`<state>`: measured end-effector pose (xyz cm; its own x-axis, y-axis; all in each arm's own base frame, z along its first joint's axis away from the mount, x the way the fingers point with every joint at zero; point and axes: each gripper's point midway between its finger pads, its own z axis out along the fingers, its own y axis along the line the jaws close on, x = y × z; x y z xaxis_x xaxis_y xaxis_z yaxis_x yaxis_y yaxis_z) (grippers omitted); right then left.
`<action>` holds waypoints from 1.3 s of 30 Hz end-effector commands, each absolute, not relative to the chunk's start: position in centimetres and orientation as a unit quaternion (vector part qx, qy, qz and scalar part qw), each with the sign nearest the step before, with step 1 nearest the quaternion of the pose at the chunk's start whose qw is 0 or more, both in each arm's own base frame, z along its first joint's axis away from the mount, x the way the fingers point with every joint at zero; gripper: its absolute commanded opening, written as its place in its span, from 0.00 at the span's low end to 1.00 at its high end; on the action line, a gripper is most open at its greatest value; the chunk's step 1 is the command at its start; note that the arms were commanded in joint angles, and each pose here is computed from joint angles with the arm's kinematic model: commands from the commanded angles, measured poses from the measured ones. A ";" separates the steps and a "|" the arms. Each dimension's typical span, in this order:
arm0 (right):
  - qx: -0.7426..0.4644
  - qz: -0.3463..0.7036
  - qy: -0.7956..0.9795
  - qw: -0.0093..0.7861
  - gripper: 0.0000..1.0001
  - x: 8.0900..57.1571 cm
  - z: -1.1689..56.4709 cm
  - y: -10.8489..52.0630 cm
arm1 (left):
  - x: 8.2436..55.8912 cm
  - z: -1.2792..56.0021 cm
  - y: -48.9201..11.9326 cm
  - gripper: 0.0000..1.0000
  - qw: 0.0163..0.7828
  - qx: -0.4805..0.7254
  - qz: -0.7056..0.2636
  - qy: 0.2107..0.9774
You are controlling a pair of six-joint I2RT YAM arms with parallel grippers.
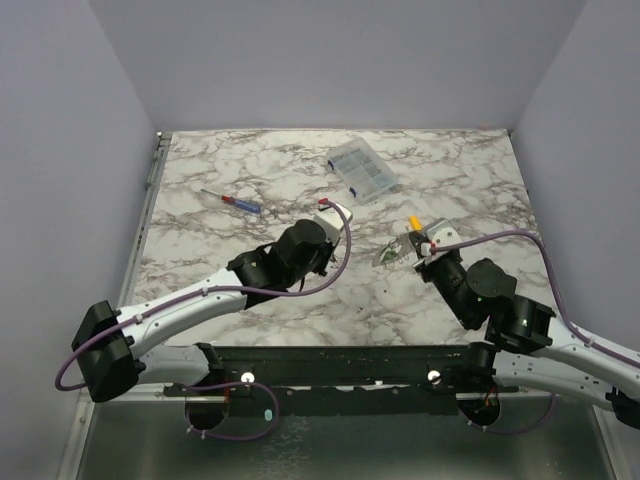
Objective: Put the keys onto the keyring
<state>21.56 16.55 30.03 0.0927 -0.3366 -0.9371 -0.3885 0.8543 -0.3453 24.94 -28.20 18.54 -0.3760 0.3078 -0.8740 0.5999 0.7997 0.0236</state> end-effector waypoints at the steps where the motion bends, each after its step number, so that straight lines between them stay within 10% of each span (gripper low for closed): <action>1: -0.273 0.078 0.648 0.707 0.01 20.6 31.6 17.5 | 25.4 22.9 -27.0 0.00 0.540 0.337 -0.111 0.763; 19: -0.396 0.188 0.572 0.694 0.01 16.4 31.9 21.2 | 21.6 29.3 -28.0 0.00 0.700 0.444 -0.183 0.529; 39: -0.575 0.109 0.461 0.668 0.01 16.2 29.3 25.1 | 19.3 27.6 -26.7 0.00 0.706 0.478 -0.205 0.481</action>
<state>15.26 24.96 28.27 0.4601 -0.3620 -0.8107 -0.7549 0.3211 -0.5718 20.19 -26.35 26.94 0.3940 0.2087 -0.8951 0.7438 0.4997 0.4439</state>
